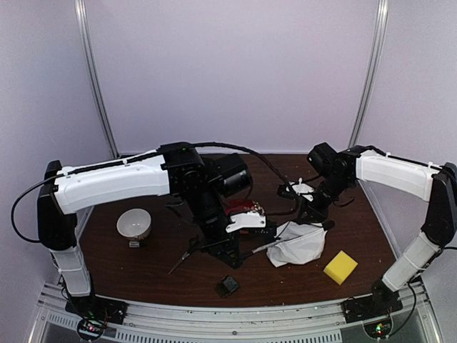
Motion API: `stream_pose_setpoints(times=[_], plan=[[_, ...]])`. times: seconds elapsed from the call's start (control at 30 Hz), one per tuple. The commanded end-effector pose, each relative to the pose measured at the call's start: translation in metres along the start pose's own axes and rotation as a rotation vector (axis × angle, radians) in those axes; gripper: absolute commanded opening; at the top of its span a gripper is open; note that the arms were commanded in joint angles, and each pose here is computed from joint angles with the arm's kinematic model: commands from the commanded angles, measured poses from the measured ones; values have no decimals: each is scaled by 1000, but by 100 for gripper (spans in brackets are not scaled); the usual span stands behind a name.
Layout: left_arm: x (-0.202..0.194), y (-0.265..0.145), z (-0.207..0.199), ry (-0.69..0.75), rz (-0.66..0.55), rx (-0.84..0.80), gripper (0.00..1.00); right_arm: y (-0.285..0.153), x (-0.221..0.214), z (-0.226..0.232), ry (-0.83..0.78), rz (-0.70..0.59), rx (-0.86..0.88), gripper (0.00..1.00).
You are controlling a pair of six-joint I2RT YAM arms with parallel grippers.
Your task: Sort the hair-cutting tools
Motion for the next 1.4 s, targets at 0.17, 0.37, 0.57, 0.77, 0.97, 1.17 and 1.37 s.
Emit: stream_pose_setpoints(times=[0.17,0.37,0.57,0.77,0.97,1.17,1.37], plan=[[7,7,3,15,-24,-32,0,-11,19,78,-21,-29,278,0],[26,18,10,90,-46,-31,0,-23,41,92,2,-19,423,0],[46,39,31,49,-46,-45,0,-23,57,85,-19,-6,415,0],[32,53,47,-72,17,-33,0,-16,56,76,-15,-7,349,1],[7,52,37,-141,67,-41,0,-10,58,72,0,-17,336,6],[-6,46,41,-226,69,8,0,-20,53,52,50,-27,216,37],[7,30,59,-267,-12,27,0,-43,15,19,187,-18,114,48]])
Point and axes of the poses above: each gripper's point midway between its finger pads, its own y axis out along the fingers, its own z axis along the line the jaws close on, x = y × z, the point moved 3 cm from there along -y, back along the fingers, and after that the axes turned 10 degrees about y, right-handed, at the moved point
